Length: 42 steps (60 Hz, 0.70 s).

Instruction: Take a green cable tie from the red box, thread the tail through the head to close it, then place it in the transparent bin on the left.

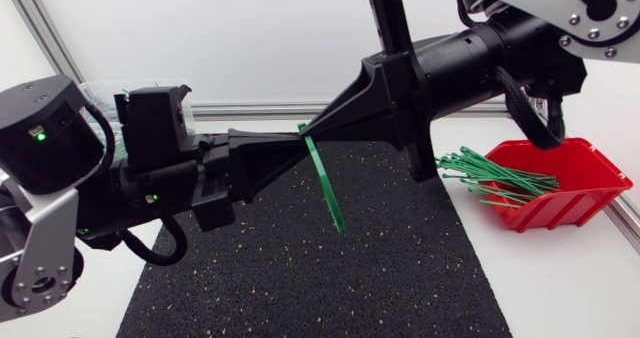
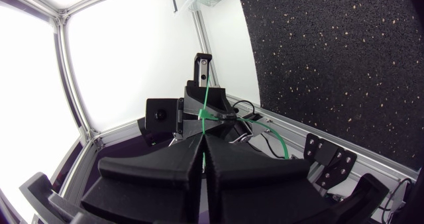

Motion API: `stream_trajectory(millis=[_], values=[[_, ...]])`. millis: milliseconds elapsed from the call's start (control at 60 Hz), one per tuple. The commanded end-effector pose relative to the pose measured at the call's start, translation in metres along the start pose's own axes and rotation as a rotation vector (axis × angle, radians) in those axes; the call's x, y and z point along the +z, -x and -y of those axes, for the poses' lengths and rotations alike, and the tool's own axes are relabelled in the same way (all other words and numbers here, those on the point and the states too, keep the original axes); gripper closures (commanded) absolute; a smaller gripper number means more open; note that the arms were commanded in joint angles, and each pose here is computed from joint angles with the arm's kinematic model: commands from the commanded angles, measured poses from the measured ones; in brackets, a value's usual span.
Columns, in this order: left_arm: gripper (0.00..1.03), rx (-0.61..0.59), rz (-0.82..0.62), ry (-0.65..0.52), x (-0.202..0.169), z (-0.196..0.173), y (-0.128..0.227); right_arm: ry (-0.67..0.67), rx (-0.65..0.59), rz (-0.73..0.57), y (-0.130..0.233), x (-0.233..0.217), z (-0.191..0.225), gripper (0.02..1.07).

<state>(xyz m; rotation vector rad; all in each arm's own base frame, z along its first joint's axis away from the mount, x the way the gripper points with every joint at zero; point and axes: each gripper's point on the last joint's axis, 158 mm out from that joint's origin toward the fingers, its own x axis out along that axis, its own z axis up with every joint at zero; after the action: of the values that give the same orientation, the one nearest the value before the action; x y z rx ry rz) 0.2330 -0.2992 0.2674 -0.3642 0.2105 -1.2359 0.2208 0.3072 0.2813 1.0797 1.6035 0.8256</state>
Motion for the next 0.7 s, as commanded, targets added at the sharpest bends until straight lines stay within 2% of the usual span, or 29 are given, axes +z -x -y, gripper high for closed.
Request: stream_trajectory(millis=[0,300,467,583,683], values=[[1.0,-0.041,0.021,-0.041,0.005,0.016,0.004,-0.073,-0.015,0.037,-0.001,0.015,0.013,1.01],[1.0,-0.038,0.008,-0.061,0.002,0.016,0.004,-0.066,-0.016,0.041,-0.004,0.018,0.013,1.01],[1.0,-0.024,-0.001,-0.077,0.002,0.008,0.007,-0.021,-0.004,0.037,-0.007,0.017,0.009,0.84],[1.0,-0.007,-0.002,-0.089,0.004,-0.002,0.011,-0.002,-0.005,0.039,-0.006,0.018,0.01,0.79],[1.0,-0.003,-0.004,-0.096,0.006,-0.009,0.015,0.009,-0.001,0.05,-0.003,0.022,0.01,0.79]])
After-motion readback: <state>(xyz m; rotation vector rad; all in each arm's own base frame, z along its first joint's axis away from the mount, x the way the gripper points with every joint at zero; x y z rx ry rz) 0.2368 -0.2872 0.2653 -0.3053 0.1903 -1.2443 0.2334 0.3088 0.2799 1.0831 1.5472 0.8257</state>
